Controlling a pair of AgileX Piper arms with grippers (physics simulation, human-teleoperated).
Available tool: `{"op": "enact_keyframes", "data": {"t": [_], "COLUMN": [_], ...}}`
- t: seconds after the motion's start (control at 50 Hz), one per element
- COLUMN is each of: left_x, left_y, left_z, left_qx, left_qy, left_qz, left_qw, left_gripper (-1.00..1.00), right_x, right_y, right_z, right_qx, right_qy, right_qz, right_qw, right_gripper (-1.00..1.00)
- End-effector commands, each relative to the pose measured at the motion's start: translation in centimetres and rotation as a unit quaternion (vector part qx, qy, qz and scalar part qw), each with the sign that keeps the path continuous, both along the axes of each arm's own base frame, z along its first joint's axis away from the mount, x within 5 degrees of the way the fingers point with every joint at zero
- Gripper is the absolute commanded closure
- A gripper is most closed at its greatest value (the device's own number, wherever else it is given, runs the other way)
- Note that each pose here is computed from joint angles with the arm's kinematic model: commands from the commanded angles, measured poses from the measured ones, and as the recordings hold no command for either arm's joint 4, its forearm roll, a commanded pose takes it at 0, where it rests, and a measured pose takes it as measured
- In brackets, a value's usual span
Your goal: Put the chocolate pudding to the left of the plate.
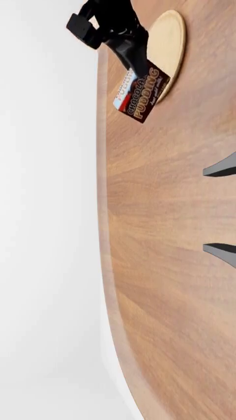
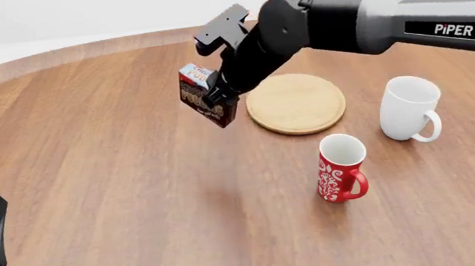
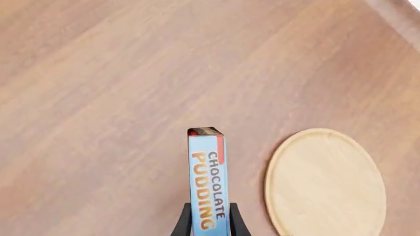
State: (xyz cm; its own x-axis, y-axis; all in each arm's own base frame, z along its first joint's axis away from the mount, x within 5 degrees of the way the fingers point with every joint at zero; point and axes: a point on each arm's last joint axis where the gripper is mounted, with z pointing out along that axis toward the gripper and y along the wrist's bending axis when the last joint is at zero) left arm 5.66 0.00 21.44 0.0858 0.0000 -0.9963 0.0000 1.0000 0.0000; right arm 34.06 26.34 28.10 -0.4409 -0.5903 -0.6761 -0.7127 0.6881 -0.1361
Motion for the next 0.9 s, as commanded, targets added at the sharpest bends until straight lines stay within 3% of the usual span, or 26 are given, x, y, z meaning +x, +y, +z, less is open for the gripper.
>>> {"op": "enact_keyframes", "data": {"t": [0.02, 0.6, 0.9], "left_x": [0.0, 0.0, 0.0], "left_y": [0.0, 0.0, 0.0], "left_z": [0.0, 0.0, 0.0], "left_qx": [0.0, 0.0, 0.0], "left_qy": [0.0, 0.0, 0.0], "left_qz": [0.0, 0.0, 0.0], "left_qw": [1.0, 1.0, 1.0], "left_gripper": [-1.0, -1.0, -1.0], "right_x": [3.9, 14.8, 16.1], "right_y": [-0.3, 0.2, -0.2], "right_z": [0.9, -2.6, -5.6], "right_qx": [-0.003, -0.029, -0.048], "right_qy": [-0.008, 0.002, 0.019], "right_qz": [-0.021, -0.055, -0.054], "right_qw": [0.9997, 0.998, 0.9972], "right_gripper": [1.0, 1.0, 1.0]}}
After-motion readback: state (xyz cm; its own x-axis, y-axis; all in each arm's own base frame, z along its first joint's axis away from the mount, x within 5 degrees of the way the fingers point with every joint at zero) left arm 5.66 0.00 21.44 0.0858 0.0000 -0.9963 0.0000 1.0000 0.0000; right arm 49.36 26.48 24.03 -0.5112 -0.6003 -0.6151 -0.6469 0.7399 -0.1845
